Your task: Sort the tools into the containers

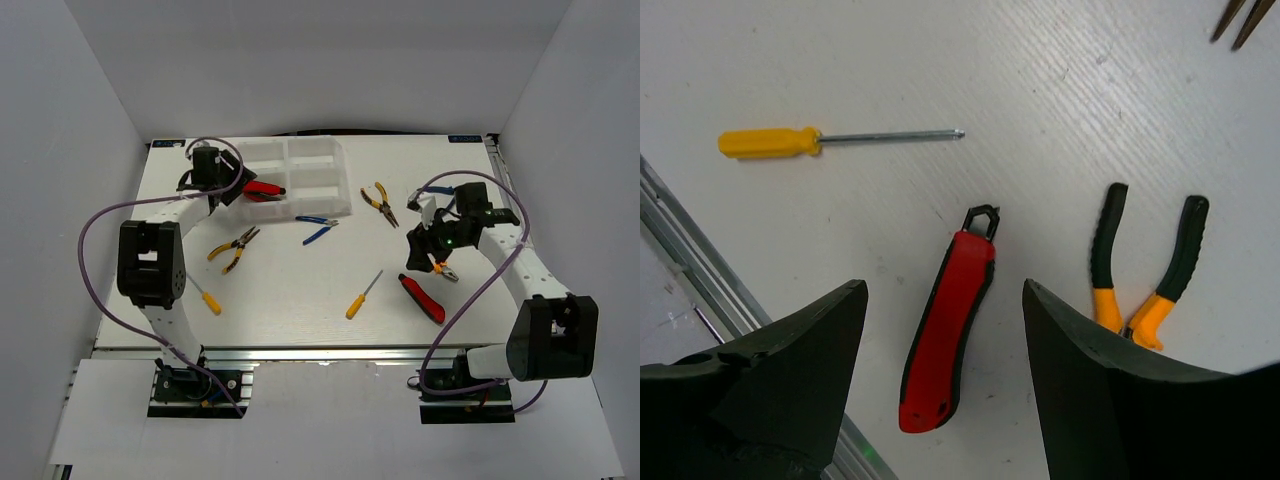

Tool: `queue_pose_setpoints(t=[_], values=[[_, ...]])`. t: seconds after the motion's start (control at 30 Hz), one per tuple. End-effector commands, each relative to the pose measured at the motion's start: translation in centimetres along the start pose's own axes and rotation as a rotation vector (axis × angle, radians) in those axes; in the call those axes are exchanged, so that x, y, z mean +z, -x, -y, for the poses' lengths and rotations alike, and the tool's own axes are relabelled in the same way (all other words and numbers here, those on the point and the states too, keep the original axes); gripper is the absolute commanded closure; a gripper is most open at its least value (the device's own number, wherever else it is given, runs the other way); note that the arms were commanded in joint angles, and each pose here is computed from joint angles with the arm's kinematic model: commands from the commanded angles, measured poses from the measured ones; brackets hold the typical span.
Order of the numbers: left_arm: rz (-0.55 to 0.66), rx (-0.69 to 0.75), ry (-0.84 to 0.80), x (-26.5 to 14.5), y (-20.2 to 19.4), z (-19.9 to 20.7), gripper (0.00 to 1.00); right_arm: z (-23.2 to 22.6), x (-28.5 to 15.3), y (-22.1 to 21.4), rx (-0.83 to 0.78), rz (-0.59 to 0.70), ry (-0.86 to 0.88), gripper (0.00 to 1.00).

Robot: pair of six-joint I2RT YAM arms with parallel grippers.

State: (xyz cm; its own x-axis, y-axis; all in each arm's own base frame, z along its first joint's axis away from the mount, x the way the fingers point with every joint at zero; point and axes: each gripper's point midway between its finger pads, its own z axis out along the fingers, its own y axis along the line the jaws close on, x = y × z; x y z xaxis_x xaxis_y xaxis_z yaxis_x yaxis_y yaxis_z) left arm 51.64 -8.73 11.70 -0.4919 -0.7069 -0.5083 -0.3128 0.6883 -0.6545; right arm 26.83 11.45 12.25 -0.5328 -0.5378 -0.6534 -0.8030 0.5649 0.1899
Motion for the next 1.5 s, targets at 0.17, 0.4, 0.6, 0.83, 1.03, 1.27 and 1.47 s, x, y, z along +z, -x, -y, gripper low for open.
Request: queue_pose_setpoints(t=[0.17, 0.4, 0.6, 0.83, 1.03, 1.27, 1.47], values=[[0.179, 0.190, 0.142, -5.7, 7.0, 1.8, 0.22, 1.2, -0.2, -3.3, 0.102, -0.095, -0.136, 0.30], [0.289, 0.237, 0.275, -10.8, 8.6, -0.5, 0.13, 2.2, 0.3, -6.0, 0.148, -0.172, -0.269, 0.29], [0.354, 0.175, 0.274, -15.0, 8.4, -2.6, 0.02, 0.9, 1.3, -7.8, 0.147, -0.221, -0.270, 0.29], [0.317, 0.115, 0.199, -18.3, 4.9, -4.5, 0.02, 1.3, 2.6, -8.5, 0.136, -0.290, -0.306, 0.28], [0.309, 0.093, 0.189, -20.1, 2.9, -5.7, 0.02, 0.9, 4.2, -9.5, 0.104, -0.357, -0.286, 0.27], [0.328, 0.044, 0.150, -21.4, 1.5, -6.4, 0.02, 0.6, 5.1, -10.2, 0.105, -0.388, -0.266, 0.28], [0.330, 0.048, 0.155, -22.2, 0.9, -6.9, 0.02, 0.9, 5.8, -12.4, 0.108, -0.458, -0.281, 0.32]])
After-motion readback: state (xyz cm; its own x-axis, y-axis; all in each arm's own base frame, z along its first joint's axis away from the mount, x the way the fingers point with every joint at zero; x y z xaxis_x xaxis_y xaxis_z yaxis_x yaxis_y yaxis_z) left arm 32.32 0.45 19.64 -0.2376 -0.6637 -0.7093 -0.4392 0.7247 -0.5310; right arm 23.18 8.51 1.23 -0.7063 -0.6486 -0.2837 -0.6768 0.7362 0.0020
